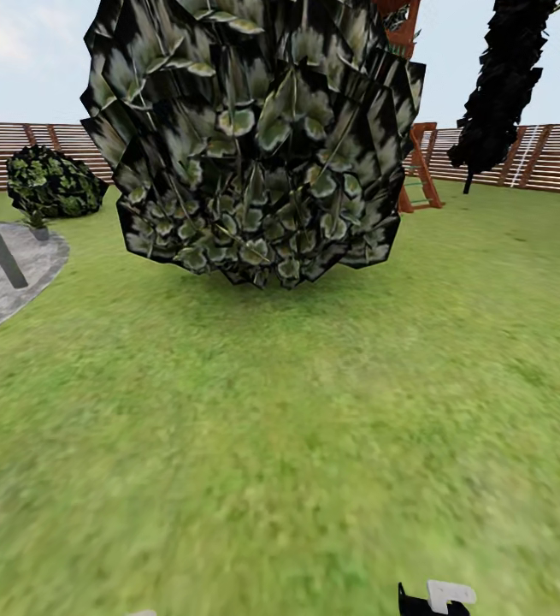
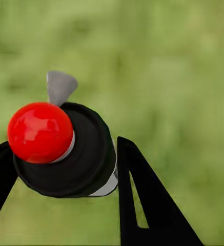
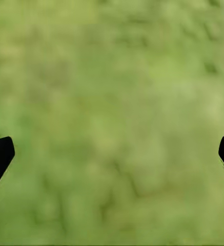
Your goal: Pick up the pesticide atomizer in the garden and spray insectifuge to fully cover both potted plants in the garden.
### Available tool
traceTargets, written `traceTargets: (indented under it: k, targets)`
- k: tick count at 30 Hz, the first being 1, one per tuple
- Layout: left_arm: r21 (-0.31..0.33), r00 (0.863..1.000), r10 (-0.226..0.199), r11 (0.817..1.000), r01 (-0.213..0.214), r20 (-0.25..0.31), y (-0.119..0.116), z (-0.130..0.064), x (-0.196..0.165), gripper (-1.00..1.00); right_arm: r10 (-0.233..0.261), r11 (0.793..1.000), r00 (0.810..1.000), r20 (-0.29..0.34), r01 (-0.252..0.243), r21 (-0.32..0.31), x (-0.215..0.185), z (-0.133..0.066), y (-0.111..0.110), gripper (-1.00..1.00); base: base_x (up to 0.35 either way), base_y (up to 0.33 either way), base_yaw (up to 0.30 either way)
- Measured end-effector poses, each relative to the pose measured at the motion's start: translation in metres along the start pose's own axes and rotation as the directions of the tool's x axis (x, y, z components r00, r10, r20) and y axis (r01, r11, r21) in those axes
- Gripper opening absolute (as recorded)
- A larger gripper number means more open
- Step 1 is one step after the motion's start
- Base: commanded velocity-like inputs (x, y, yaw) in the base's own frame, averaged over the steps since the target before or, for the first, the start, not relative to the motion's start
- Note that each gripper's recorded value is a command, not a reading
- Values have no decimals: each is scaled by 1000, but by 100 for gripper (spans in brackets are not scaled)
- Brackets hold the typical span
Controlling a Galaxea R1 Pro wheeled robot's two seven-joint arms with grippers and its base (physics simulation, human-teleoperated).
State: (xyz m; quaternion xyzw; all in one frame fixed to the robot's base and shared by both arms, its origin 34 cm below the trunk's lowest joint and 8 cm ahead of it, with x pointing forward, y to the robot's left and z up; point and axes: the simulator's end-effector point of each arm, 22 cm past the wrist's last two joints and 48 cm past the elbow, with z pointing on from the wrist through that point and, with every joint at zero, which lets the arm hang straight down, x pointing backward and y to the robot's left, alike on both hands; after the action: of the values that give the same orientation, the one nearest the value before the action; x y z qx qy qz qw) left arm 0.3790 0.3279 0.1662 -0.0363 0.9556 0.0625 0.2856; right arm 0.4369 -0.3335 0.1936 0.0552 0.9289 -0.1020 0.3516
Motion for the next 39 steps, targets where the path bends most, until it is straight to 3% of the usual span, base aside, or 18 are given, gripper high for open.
traceTargets:
  k: [6, 39]
  targets:
    - [-1, 1000, 0, 1000, 0, -1, 0, 0, 0, -100, 1, 1000, 1000, 0, -1, 0, 0, 0, 0, 100, 337, 0, 127]
    - [-5, 1000, -3, 1000, 3, -1, 2, 0, 0, -100, 1, 1000, 1000, 1, -1, 1, -1, 0, 0, 100, 337, 0, 278]
